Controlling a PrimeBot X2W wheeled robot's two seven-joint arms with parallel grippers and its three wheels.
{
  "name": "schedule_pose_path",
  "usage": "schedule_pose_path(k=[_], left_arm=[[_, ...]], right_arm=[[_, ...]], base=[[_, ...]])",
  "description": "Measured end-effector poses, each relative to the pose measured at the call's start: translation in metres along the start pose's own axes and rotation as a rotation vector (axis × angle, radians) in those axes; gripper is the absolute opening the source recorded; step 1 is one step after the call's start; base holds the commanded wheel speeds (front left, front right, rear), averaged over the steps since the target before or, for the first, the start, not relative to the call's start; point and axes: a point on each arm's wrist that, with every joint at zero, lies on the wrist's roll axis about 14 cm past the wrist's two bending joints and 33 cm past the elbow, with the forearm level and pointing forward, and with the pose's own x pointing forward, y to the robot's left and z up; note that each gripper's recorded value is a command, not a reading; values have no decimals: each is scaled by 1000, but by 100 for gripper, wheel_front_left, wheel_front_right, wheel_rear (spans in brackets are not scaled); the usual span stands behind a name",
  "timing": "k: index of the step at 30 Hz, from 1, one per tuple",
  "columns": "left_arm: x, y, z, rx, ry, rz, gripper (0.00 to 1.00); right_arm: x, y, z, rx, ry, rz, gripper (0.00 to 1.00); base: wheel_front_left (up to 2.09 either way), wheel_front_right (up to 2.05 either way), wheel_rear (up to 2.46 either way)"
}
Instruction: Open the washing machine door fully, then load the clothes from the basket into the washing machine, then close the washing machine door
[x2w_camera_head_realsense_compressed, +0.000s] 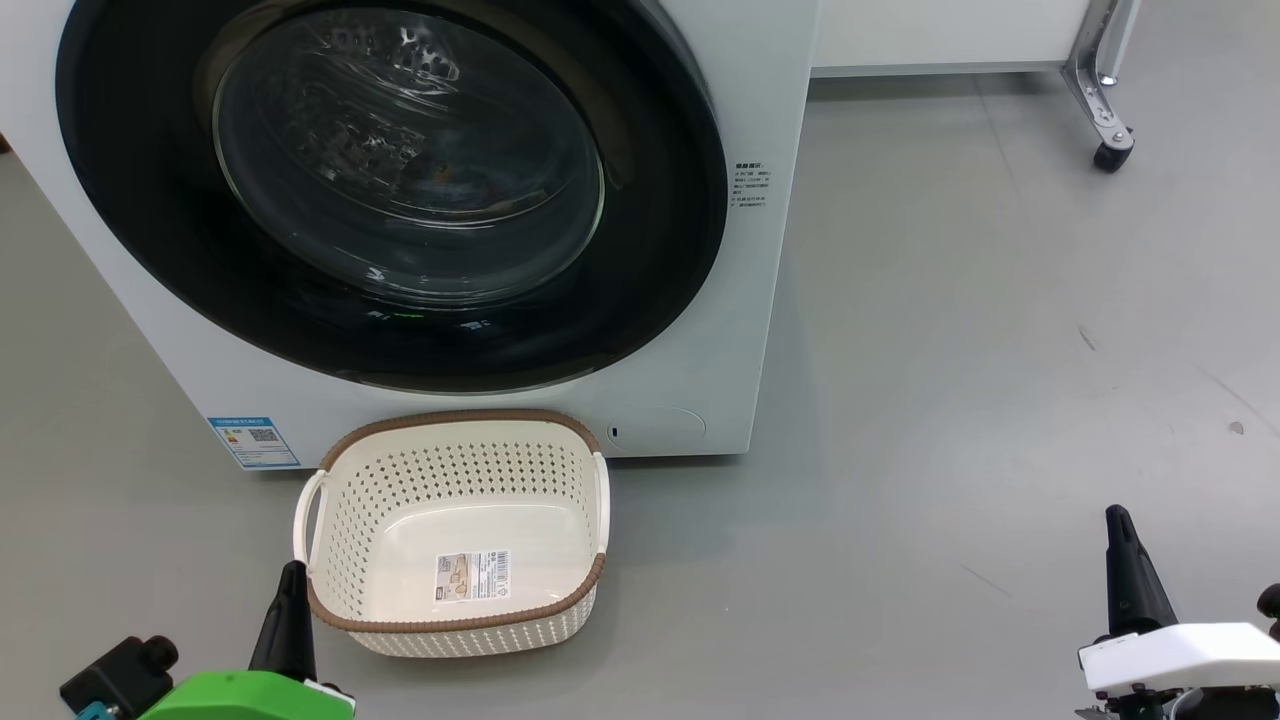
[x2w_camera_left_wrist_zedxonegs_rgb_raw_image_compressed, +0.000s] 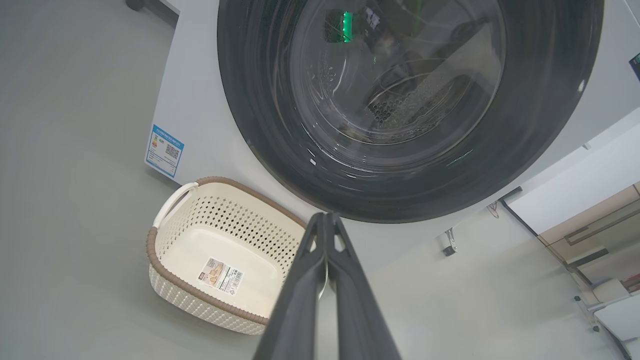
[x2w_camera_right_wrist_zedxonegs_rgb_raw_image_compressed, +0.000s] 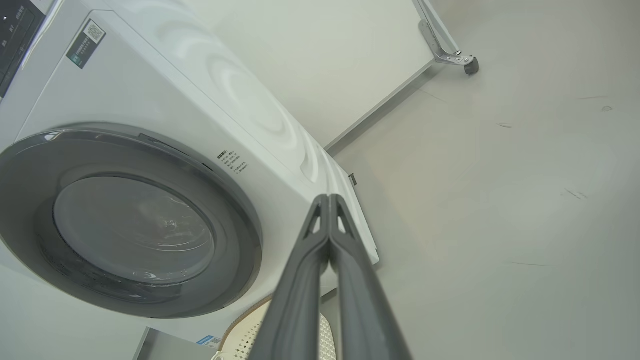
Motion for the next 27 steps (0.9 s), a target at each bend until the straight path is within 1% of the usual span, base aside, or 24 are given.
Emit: schedule_pose_path(k=[4,27], left_arm=[[2,-1,2,-32,-1,0,0],[14,0,13,-320,0,9,0]], right_arm=[[3,1,1,44,-1,-1,0],[14,1,5,377,12,-16,0]], base=[[0,0,0],[0,0,0]])
